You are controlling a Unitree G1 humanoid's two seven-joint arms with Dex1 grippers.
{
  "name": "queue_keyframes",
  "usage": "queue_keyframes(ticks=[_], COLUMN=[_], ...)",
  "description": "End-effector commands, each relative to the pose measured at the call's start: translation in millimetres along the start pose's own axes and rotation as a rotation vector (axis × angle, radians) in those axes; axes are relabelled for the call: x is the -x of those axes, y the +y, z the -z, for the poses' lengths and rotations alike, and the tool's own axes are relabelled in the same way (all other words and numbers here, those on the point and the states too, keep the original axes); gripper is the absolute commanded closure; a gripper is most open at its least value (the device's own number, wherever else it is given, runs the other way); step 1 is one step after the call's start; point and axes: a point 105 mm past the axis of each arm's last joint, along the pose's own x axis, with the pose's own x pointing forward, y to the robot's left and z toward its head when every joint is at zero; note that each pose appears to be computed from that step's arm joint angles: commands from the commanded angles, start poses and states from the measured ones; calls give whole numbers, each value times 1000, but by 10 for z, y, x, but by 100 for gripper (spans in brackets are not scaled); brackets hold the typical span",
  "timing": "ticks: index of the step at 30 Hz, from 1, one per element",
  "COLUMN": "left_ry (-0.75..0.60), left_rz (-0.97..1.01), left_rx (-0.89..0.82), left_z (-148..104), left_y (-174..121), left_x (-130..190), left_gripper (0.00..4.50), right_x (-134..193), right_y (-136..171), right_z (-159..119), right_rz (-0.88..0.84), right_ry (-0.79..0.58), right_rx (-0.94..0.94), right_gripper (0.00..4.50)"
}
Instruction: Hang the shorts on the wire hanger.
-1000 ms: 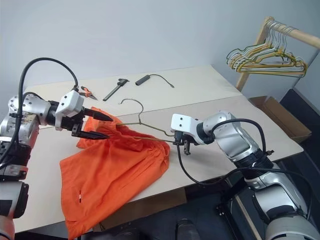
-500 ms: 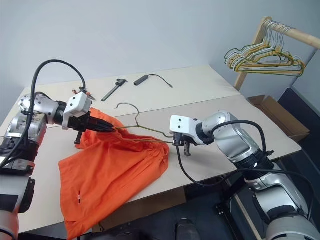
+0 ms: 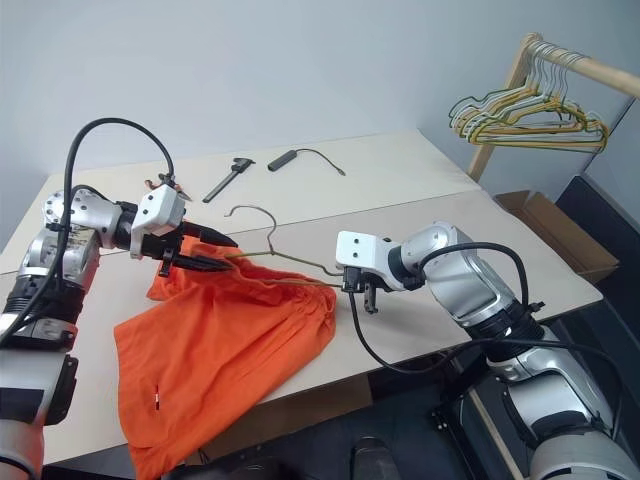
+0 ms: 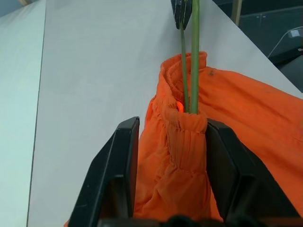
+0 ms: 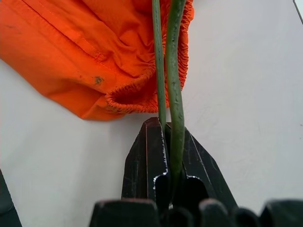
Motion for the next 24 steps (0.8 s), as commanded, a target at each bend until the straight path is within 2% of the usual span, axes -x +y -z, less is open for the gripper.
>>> queue_keyframes(ticks=[1,7,11,15,18,21,24], left_ry=[3,14,16,28,10,9,-8], left_rz=[2,27,26,-31,-26,-113,-203], left_rx=[1,10,6,-8,-38,-55,-62], left_z=[-38,-15,-10,-19,-63,-85,-122], left_y=[10,-30,-30,44,19,122,229], left_x=[44,26,26,33,98,135,180], left_gripper=[272,447,447,447,450,450,450], right_x=[87,82,73,64,68,136,338], right_y=[-45,-51,-50,-83,-98,-196,-390], right_z=[-177,-180,-181,-247,-185,-96,9], right_rz=[28,39,47,87,95,142,253], right_ry=[-48,-52,-58,-157,-175,-166,-183], right_rx=[65,66,80,100,80,20,-76], right_gripper=[450,450,450,450,371,270,164])
